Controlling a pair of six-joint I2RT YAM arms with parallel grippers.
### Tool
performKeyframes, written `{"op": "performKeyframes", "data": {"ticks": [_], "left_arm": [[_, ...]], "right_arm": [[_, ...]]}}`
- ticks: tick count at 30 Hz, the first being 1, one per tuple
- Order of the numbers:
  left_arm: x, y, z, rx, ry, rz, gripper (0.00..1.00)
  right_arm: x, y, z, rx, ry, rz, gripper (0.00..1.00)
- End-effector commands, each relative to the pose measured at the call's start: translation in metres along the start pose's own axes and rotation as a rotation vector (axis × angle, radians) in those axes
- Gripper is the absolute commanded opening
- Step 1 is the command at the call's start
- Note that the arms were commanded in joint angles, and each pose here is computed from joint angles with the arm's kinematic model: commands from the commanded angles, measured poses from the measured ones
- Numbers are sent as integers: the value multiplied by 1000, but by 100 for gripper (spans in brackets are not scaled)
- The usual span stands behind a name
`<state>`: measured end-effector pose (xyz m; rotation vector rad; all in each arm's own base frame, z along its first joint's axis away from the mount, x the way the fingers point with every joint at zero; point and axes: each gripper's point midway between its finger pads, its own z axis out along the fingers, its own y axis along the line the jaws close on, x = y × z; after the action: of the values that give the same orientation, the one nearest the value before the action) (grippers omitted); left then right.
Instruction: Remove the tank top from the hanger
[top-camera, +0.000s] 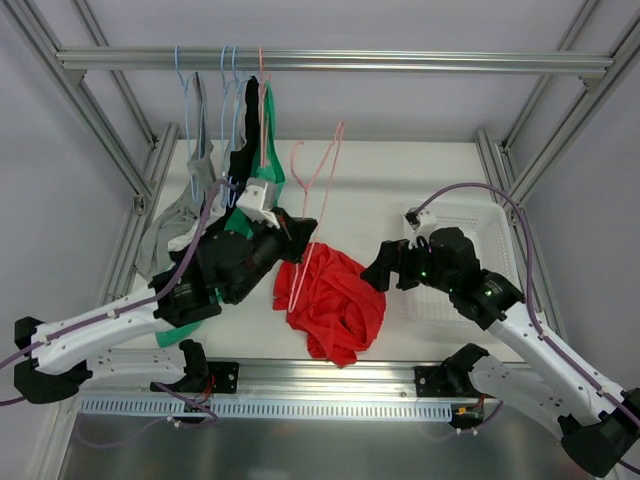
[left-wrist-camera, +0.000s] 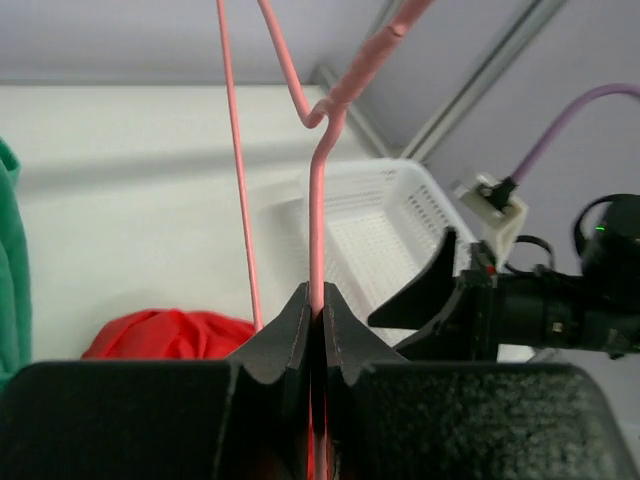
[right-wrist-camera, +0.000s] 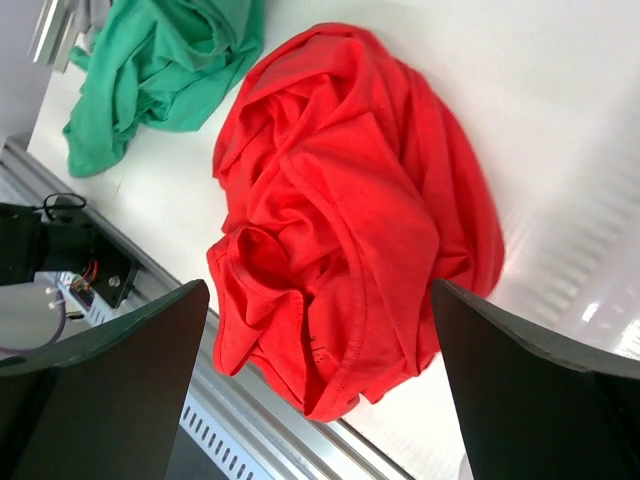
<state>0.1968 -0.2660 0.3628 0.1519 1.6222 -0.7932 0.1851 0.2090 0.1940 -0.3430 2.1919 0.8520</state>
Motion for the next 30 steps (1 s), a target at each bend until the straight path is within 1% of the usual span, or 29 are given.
{"op": "performKeyframes", "data": {"ticks": [1,2,3,4,5,6,7,8,9,10,11,12,13,14,15,16,17,18,19,20,23,28,30], "left_arm": [[-22,-1,7,-132,44,-39,0],[-25,-4,12,-148,55,-18,0],[-13,-7,28,-189,99,27,0],[-35,-14,33,-205,65,26,0],[-36,-17,41,-207,78,56,0],[-29,-15,61,-231,101,74,0],[-52,-33,70,-170,82,37,0],[-56,-33,78,-172,94,42,0],[-50,-26,102,-207,114,61,0],[-82,-39,107,-173,70,30,0],[-65,-33,126,-203,122,67,0],[-72,-28,136,-221,115,72,0],[-101,-36,138,-203,67,55,0],[-89,-33,155,-221,90,73,0],[-93,-23,160,-244,93,76,0],[-104,-25,164,-232,73,68,0],[-96,-22,175,-233,88,74,0],[-102,-20,179,-231,77,69,0],[-102,-10,185,-244,79,64,0],[-96,-5,193,-246,93,62,0],[-89,14,208,-263,115,52,0],[-77,33,229,-279,142,47,0],[-71,43,235,-292,154,39,0]], "right_arm": [[-32,-3,-15,80,-99,-13,99],[-33,-2,-17,78,-98,-11,99],[-36,1,-22,70,-107,-14,99],[-38,3,-24,68,-113,-17,100],[-38,3,-27,68,-113,-17,100],[-40,6,-32,58,-126,-21,99],[-42,7,-34,52,-134,-22,100],[-42,9,-37,48,-139,-27,99],[-43,9,-40,50,-146,-28,99],[-45,9,-42,50,-153,-29,99],[-44,9,-43,51,-150,-30,100],[-43,9,-44,51,-151,-32,100],[-41,8,-46,51,-151,-33,100],[-40,8,-46,52,-150,-33,99],[-39,7,-46,51,-149,-35,100],[-37,6,-46,51,-148,-36,100],[-36,5,-47,52,-149,-36,99],[-34,4,-46,55,-148,-37,99],[-33,3,-46,57,-147,-37,100],[-32,3,-46,55,-146,-38,99],[-29,3,-45,50,-140,-43,99],[-26,1,-41,46,-139,-51,99],[-20,0,-35,39,-119,-48,99]]}}
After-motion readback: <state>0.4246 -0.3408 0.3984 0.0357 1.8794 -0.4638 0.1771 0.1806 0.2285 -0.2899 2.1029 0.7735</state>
